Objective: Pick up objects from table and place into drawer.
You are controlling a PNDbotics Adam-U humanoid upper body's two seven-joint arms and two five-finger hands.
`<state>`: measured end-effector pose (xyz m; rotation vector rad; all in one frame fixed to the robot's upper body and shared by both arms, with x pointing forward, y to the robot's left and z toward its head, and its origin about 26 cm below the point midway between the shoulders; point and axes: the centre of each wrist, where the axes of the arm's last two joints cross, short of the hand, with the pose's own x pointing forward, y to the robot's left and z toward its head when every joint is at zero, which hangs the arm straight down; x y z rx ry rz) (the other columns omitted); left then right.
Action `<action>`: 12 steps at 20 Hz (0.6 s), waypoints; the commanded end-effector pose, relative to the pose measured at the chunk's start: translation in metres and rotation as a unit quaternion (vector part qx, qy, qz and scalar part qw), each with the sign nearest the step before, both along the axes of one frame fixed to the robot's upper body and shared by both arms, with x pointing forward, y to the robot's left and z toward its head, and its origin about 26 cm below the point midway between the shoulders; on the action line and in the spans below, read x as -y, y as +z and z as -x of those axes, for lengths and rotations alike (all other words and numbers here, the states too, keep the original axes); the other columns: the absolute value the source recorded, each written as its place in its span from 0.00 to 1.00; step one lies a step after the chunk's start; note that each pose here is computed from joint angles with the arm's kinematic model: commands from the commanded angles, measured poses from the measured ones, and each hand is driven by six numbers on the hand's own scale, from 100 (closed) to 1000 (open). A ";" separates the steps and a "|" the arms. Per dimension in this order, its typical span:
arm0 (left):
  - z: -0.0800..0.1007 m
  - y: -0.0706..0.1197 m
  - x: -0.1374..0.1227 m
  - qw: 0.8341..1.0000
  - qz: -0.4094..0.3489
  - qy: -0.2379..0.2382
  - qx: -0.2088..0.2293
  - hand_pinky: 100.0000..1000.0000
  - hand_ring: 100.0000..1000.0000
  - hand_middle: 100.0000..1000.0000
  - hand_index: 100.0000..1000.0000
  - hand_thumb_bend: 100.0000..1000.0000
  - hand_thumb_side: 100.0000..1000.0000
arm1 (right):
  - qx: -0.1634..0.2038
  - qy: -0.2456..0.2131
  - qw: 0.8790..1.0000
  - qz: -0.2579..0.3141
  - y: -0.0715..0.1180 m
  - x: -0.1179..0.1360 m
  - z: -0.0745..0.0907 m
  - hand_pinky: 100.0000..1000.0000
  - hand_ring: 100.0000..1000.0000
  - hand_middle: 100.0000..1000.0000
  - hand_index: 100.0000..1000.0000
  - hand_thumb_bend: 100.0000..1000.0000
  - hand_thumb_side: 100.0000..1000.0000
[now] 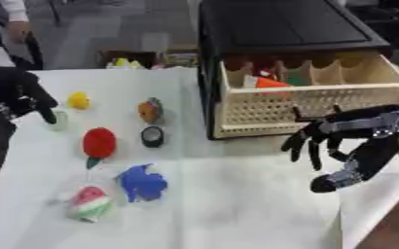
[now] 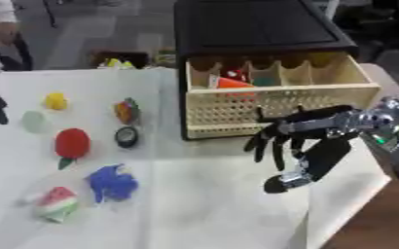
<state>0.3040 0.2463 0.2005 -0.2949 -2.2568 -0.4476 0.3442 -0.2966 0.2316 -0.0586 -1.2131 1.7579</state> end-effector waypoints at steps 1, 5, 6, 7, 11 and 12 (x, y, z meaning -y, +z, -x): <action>0.001 0.006 0.000 1.000 -0.003 -0.001 0.014 0.36 0.48 0.44 0.60 0.00 0.84 | 0.022 -0.003 1.000 0.005 0.013 0.002 -0.002 0.11 0.54 0.72 0.93 0.44 0.53; 0.001 0.006 0.000 1.000 -0.004 -0.002 0.014 0.36 0.48 0.44 0.60 0.00 0.85 | 0.027 -0.005 1.000 0.003 0.016 0.003 -0.003 0.10 0.54 0.72 0.93 0.46 0.53; 0.001 0.006 0.000 1.000 -0.004 -0.002 0.014 0.36 0.48 0.44 0.60 0.00 0.84 | 0.028 -0.006 1.000 0.002 0.017 0.003 -0.004 0.10 0.54 0.71 0.93 0.47 0.53; 0.001 0.006 0.000 1.000 -0.005 -0.003 0.014 0.36 0.48 0.44 0.60 0.00 0.84 | 0.030 -0.007 1.000 0.002 0.017 0.003 -0.004 0.10 0.54 0.71 0.93 0.47 0.53; 0.001 0.006 0.001 1.000 -0.003 -0.005 0.014 0.37 0.48 0.44 0.60 0.00 0.85 | 0.034 -0.012 0.999 0.002 0.020 0.004 -0.007 0.10 0.54 0.71 0.92 0.48 0.53; 0.001 0.006 0.001 1.000 -0.003 -0.006 0.013 0.37 0.48 0.44 0.60 0.00 0.85 | 0.034 -0.013 0.999 0.003 0.020 0.004 -0.008 0.10 0.54 0.71 0.92 0.48 0.53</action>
